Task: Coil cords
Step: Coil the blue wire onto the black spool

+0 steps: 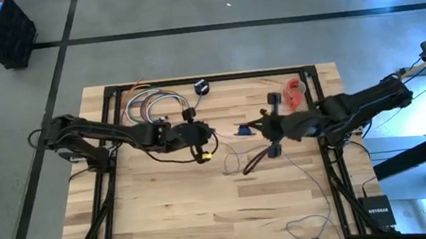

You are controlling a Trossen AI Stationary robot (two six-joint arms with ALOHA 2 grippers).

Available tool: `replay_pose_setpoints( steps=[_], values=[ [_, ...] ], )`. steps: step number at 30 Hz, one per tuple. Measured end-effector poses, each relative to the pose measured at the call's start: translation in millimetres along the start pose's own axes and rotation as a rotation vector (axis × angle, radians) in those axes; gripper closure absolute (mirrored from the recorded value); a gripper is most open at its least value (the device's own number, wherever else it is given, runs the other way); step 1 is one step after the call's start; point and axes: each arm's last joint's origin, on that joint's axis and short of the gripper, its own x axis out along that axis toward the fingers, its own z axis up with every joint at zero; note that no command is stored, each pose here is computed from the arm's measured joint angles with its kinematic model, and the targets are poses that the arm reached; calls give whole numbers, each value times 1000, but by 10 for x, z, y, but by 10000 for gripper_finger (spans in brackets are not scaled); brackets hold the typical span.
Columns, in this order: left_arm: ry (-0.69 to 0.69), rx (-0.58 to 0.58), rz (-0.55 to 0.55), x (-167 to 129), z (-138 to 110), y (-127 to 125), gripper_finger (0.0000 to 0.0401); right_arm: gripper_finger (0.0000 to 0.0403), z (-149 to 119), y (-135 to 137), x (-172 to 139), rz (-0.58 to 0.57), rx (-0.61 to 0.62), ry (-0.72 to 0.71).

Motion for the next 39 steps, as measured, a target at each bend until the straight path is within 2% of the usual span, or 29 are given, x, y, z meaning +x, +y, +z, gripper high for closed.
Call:
replay_pose_setpoints(
  steps=[5, 8, 11, 16, 22, 28, 32, 39],
  values=[
    [6, -20, -133, -72, 2, 6, 398, 398, -272, 171, 216, -6, -31, 85],
    [28, -18, -152, -88, -19, 8, 399, 398, -358, 217, 268, -4, -22, 113],
    [43, -38, -141, -72, -32, 51, 399, 398, -364, 214, 276, -39, -2, 110],
    [51, -34, -149, -1, -51, 32, 399, 398, -267, 124, 202, -149, 21, 14],
    [-59, -32, -166, -34, 59, -37, 400, 398, -240, 101, 177, -161, 11, -12],
    [-280, -92, -199, -153, 281, -172, 400, 398, -309, 89, 340, -208, 48, -14],
    [-397, -91, -221, -208, 381, -290, 400, 398, -300, -10, 484, -246, 119, -118],
    [-360, -48, -229, 9, 288, -471, 400, 398, -157, -255, 559, -203, 210, -392]
  ],
)
